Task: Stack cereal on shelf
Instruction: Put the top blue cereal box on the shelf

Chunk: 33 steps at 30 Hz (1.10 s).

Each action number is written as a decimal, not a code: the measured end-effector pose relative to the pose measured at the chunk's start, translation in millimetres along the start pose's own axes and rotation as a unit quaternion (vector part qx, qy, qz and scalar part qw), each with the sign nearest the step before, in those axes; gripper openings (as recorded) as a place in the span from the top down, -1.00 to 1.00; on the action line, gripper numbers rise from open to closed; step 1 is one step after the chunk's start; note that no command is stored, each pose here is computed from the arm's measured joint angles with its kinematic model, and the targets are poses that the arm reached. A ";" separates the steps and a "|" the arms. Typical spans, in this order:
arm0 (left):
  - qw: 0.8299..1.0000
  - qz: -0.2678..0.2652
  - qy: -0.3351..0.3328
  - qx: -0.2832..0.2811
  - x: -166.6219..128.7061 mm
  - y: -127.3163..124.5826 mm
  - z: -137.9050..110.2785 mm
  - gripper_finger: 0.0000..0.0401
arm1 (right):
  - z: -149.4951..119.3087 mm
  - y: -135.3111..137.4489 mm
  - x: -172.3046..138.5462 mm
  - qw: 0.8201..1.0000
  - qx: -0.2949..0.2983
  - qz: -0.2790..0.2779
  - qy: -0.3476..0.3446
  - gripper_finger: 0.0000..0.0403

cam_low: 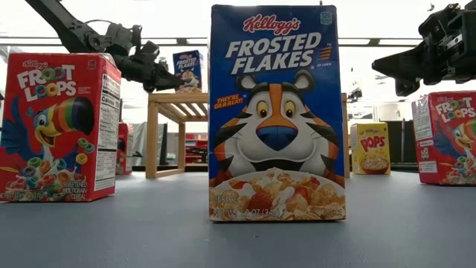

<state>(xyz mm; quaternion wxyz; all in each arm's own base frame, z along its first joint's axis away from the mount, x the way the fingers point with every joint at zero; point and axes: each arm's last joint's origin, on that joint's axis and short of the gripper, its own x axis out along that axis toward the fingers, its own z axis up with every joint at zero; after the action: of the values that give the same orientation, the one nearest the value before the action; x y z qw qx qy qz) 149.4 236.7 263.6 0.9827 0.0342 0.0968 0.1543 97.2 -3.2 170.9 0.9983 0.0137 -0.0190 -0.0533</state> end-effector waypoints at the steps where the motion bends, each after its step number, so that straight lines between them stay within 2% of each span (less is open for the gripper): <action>1: 1.000 0.000 -0.002 0.001 0.6 1.1 1.9 0.20 | 0.0 0.0 0.0 1.000 0.000 0.000 0.000 0.89; 7: 1.000 -0.003 0.008 -0.025 13.5 14.4 7.2 0.20 | 0.0 0.0 0.0 1.000 0.000 0.000 0.000 0.89; 16: 0.995 -0.047 0.058 -0.072 37.1 29.5 -13.5 0.20 | 0.0 0.0 0.0 1.000 0.000 0.000 0.000 0.89; 33: 0.996 -0.014 0.079 -0.041 30.0 26.7 -8.3 0.20 | 0.0 0.0 0.0 1.000 0.000 0.000 0.000 0.89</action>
<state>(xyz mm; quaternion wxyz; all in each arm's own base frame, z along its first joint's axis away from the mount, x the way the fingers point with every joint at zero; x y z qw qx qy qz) 167.8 271.7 252.7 0.9746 -0.0201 0.1684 0.1462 97.2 -3.3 170.9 0.9983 0.0138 -0.0189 -0.0535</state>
